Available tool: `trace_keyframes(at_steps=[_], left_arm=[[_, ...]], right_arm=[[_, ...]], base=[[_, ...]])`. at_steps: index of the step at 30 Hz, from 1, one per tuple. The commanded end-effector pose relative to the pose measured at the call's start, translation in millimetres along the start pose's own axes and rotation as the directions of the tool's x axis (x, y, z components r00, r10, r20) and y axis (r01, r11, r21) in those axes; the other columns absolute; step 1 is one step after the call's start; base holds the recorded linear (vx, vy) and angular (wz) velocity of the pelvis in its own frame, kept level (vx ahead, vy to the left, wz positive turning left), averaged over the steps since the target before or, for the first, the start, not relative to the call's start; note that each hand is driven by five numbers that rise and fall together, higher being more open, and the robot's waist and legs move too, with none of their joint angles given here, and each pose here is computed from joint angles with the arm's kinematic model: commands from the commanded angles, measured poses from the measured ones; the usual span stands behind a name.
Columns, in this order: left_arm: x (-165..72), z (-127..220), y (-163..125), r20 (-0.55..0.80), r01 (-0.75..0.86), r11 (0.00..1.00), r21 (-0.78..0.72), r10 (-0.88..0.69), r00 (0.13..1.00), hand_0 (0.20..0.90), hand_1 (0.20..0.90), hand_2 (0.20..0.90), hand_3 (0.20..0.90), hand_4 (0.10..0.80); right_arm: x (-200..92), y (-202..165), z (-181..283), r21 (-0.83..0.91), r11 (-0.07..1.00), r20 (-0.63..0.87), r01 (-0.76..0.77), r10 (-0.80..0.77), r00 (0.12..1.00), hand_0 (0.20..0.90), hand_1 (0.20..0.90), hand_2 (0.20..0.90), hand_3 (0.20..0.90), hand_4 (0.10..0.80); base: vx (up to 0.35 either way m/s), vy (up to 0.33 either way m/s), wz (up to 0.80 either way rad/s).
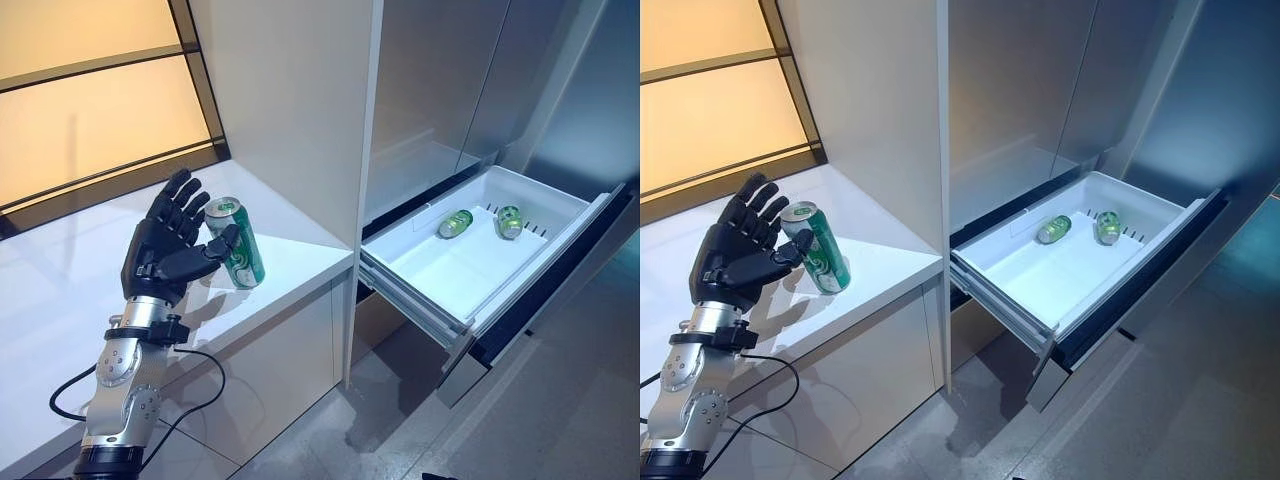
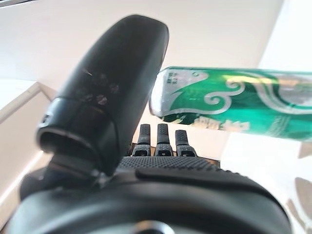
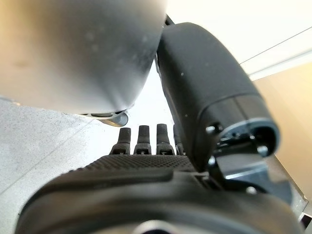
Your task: Put drinks into fridge and close the fridge
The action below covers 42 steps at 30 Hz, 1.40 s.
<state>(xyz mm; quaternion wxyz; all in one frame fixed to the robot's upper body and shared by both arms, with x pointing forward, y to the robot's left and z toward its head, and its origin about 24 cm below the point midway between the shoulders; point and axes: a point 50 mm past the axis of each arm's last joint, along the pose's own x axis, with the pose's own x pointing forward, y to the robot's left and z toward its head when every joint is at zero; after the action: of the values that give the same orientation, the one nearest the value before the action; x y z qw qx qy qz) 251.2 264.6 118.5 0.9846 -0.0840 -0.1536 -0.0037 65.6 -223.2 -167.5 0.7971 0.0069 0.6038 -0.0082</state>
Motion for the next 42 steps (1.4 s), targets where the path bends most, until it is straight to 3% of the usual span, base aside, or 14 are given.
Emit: trace_keyframes(at_steps=[1,42], left_arm=[[24,56,4,0.238,0.035,0.997,0.066,-0.05,0.97,0.9,0.9,0.9,0.9,0.8],[40,65,23,0.161,-0.021,0.981,0.194,-0.011,0.987,0.9,0.9,0.9,0.9,0.8]], right_arm=[[2,6,7,-0.046,0.999,-0.005,-0.028,0.028,1.0,0.9,0.9,0.9,0.9,0.8],[0,-1,-3,-0.004,1.0,-0.016,-0.006,0.006,1.0,0.9,0.9,0.9,0.9,0.8]], base=[[0.022,-0.001,-0.03],[0.014,0.002,-0.06]])
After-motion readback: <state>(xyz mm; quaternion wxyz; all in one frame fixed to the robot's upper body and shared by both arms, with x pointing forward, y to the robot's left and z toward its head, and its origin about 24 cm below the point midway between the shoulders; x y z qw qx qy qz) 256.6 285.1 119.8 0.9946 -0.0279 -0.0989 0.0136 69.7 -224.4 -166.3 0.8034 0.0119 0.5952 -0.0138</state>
